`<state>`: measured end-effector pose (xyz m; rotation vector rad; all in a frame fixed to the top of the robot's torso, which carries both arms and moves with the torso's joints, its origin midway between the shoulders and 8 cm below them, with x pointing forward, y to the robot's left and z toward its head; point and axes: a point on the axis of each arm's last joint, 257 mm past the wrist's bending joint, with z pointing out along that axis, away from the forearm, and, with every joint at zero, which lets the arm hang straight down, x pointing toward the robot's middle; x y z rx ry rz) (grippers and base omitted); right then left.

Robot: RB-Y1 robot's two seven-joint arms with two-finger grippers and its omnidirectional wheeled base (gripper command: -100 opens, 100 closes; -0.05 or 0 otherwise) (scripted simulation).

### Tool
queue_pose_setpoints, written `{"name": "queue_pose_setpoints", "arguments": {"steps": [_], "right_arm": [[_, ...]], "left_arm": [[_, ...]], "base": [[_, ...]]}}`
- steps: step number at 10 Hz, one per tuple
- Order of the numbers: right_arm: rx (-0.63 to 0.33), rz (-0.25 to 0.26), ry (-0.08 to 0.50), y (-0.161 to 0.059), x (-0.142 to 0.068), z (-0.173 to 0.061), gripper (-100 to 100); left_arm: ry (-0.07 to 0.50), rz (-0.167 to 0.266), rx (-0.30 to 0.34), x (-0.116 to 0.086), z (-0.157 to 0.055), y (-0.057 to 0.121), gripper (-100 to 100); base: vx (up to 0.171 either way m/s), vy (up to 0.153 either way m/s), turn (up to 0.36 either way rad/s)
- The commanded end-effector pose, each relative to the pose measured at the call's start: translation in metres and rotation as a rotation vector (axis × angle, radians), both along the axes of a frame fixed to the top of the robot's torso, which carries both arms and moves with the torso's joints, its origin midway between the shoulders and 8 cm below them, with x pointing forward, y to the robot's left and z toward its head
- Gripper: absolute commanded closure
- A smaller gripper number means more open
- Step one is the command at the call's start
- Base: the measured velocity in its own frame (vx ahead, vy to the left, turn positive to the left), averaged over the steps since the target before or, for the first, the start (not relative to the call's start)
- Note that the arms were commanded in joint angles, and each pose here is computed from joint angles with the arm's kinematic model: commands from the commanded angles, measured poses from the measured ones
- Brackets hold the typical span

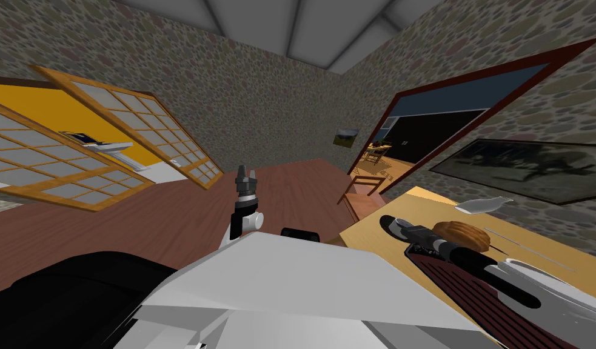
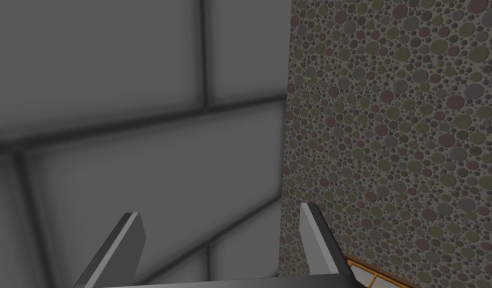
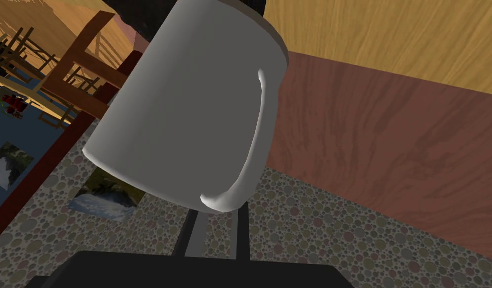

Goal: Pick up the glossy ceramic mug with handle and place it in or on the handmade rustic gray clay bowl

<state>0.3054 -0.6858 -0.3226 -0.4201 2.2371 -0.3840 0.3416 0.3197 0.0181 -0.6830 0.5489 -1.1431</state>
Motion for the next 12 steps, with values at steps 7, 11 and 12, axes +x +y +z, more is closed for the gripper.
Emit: {"name": "queue_pose_setpoints", "arguments": {"steps": [7,11,12], "right_arm": [[-0.046,-0.095,0.000,-0.048,-0.017,0.027,-100],[-0.046,-0.095,0.000,-0.048,-0.017,0.027,0],[-0.044,-0.085,0.000,-0.052,-0.015,0.042,-100]], "left_arm": [[0.000,0.000,0.000,0.000,0.000,0.000,0],[0.000,0.000,0.000,0.000,0.000,0.000,0],[0.000,0.000,0.000,0.000,0.000,0.000,0]], "base": [[-0.008,-0.064,0.075],[0.000,0.000,0.000],[0.019,0.018,-0.071]]}}
